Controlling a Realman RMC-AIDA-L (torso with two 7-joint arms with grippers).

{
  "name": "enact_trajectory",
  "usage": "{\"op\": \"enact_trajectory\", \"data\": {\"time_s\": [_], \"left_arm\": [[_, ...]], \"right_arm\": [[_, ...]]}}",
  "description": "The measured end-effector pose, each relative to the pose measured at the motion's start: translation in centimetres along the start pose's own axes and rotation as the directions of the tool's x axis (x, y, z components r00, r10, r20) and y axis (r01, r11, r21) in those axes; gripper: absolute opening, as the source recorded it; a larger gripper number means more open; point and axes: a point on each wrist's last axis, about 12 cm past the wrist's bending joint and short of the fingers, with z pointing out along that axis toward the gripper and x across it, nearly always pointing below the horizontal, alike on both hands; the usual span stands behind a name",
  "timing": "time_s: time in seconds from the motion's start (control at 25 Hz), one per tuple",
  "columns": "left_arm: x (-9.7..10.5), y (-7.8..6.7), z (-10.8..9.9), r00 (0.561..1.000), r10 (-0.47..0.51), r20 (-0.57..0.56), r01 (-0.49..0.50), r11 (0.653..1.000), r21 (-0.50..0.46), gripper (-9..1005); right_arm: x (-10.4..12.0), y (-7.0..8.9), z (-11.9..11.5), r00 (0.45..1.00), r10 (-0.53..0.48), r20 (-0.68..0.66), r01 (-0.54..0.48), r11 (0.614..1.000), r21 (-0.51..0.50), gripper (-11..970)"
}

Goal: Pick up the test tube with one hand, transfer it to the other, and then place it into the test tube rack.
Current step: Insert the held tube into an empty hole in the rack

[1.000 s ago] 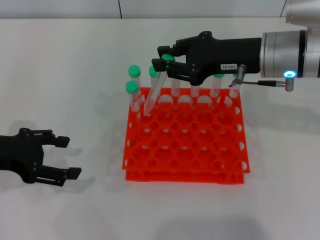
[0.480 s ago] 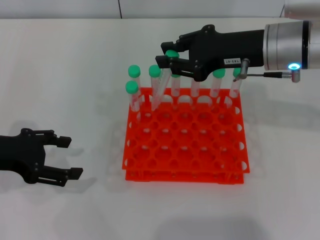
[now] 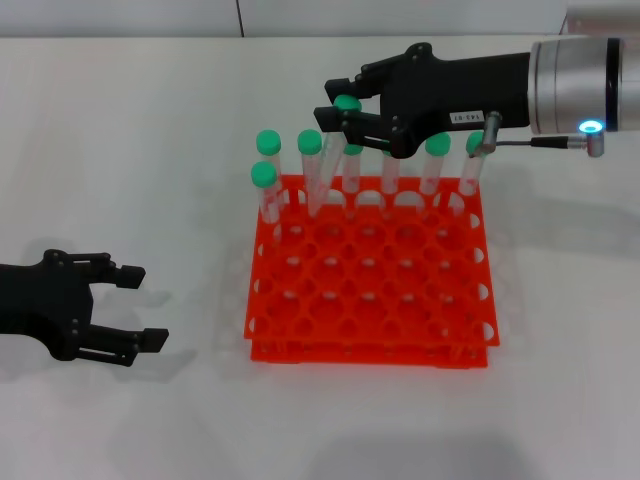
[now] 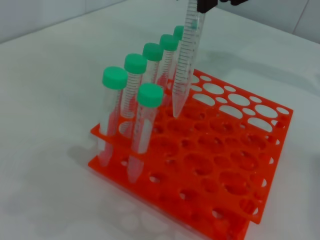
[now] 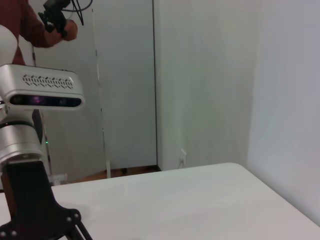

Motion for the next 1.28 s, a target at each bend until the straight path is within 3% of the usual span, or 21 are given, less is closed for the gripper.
{"op": "enact_trajectory", "data": {"time_s": [1.28], "left_arm": [[-0.15,0.2,0.01,1.0,0.0,0.007,0.001,1.0,-0.013,884]], "right_arm": [[-0.21,0.21,-0.46,0.998,-0.002,-0.066,0.002,1.0,0.01,272]]}}
